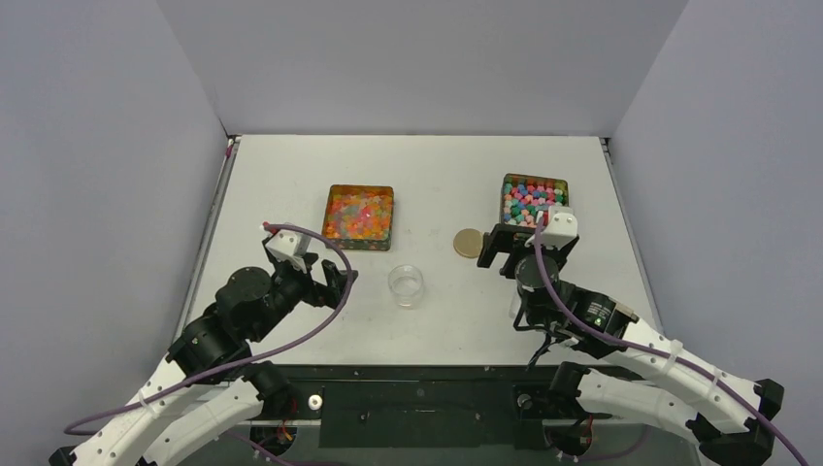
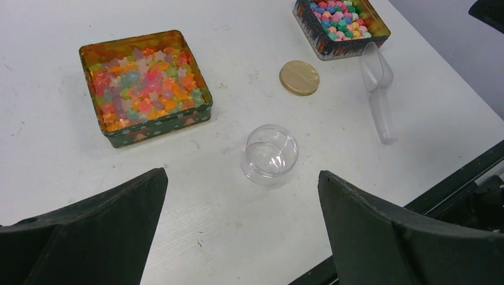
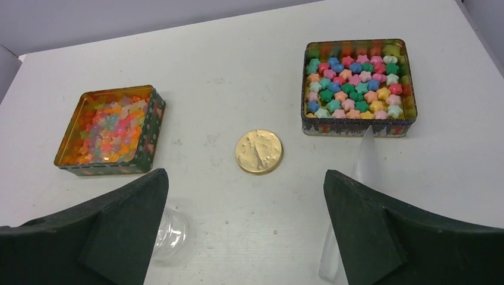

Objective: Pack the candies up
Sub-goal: Move the bottle lid to the center of the board, then move the packing bottle to the center of the board, then move the storage box to the center of the board.

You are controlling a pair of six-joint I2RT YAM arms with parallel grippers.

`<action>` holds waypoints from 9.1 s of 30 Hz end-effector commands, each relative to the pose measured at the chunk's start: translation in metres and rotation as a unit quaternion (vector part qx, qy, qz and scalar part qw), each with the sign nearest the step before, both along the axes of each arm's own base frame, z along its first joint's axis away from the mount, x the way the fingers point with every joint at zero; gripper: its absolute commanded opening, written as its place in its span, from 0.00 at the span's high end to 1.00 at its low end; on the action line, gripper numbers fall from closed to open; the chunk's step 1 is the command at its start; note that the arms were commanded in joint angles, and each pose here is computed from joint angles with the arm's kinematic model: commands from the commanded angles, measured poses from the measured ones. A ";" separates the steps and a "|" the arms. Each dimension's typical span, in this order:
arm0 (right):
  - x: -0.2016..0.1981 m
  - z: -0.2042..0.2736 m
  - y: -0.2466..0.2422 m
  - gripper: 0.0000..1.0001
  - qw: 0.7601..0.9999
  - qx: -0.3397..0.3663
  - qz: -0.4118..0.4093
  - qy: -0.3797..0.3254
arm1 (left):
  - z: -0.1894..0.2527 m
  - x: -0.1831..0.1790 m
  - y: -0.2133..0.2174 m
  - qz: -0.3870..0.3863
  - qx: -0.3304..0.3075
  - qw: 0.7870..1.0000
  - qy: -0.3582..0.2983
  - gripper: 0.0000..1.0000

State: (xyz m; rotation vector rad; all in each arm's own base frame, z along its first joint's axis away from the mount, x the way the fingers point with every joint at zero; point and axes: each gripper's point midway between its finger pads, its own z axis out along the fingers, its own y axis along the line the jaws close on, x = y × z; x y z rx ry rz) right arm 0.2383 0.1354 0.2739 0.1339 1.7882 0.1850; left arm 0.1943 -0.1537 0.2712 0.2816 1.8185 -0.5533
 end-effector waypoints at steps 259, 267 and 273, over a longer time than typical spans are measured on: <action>0.041 -0.107 0.128 0.45 0.959 -0.122 0.094 0.238 | 0.004 0.011 0.029 0.054 0.001 0.998 -0.020 0.04; 0.086 -0.082 0.072 0.44 0.969 -0.111 0.022 0.222 | 0.002 0.012 0.028 0.055 0.003 0.998 -0.018 0.04; 0.124 -0.074 0.032 0.44 0.970 -0.092 -0.027 0.222 | 0.003 0.012 0.029 0.056 0.003 0.998 -0.018 0.04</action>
